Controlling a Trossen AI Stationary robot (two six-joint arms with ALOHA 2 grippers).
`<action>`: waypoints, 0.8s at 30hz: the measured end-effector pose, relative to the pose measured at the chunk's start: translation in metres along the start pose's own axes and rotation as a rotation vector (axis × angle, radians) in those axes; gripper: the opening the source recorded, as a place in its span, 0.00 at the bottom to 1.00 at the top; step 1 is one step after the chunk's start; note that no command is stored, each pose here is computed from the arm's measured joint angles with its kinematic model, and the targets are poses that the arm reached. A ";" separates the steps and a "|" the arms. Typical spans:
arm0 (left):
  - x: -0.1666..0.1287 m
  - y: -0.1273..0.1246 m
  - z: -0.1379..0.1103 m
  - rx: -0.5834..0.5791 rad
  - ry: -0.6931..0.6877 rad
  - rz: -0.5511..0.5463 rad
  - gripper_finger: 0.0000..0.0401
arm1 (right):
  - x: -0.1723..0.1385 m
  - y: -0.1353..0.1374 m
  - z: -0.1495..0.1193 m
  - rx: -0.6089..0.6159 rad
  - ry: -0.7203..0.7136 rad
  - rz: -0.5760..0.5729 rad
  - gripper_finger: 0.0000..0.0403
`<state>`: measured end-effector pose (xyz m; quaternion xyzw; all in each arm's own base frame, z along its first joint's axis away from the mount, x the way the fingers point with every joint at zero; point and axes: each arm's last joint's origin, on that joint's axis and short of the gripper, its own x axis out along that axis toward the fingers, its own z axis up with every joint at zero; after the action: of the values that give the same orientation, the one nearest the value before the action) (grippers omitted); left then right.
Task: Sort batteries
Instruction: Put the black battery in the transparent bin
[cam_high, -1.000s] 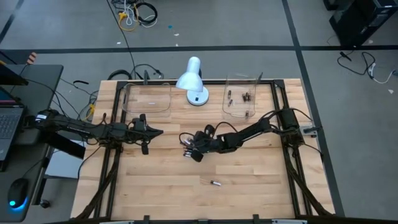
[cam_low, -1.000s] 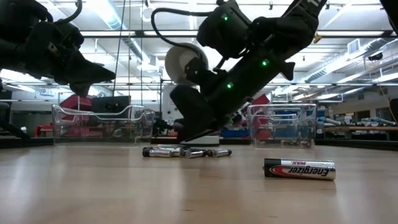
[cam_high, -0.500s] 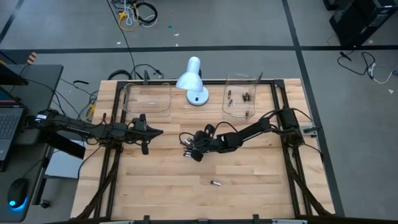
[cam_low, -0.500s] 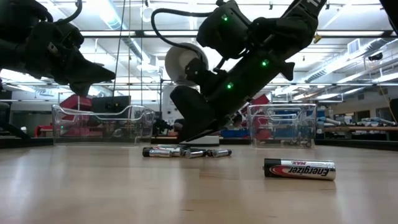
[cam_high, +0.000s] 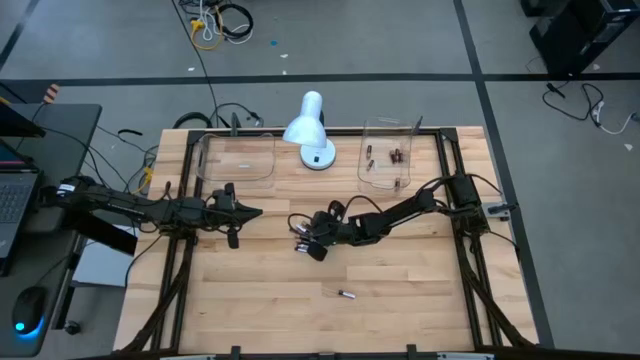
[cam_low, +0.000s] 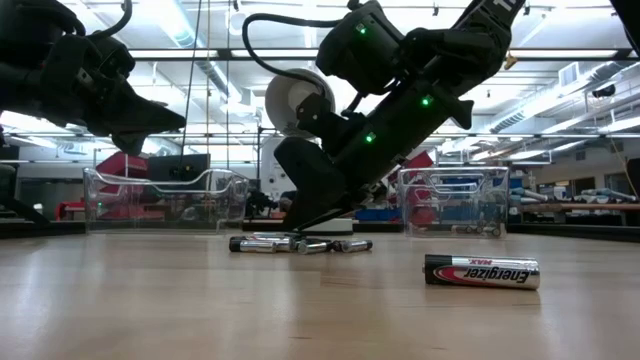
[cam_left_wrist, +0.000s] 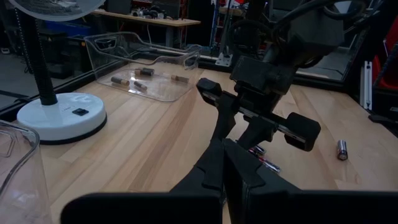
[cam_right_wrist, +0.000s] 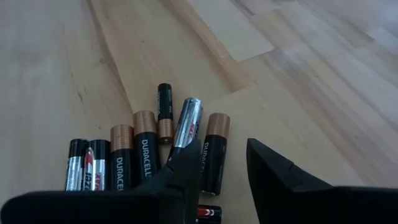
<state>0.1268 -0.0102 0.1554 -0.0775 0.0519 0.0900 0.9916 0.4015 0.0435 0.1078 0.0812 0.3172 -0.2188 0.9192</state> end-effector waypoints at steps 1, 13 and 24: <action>0.000 0.000 0.000 0.000 0.000 0.000 0.01 | 0.000 0.000 0.000 0.001 0.003 0.004 0.28; 0.000 0.000 0.000 0.001 0.002 0.001 0.00 | 0.003 -0.008 -0.002 -0.043 0.061 0.008 0.31; 0.000 0.000 -0.001 0.003 0.006 0.001 0.00 | 0.009 -0.022 0.000 -0.025 0.123 0.036 0.32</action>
<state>0.1267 -0.0102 0.1547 -0.0763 0.0551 0.0904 0.9914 0.3980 0.0204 0.1023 0.0889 0.3741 -0.1928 0.9028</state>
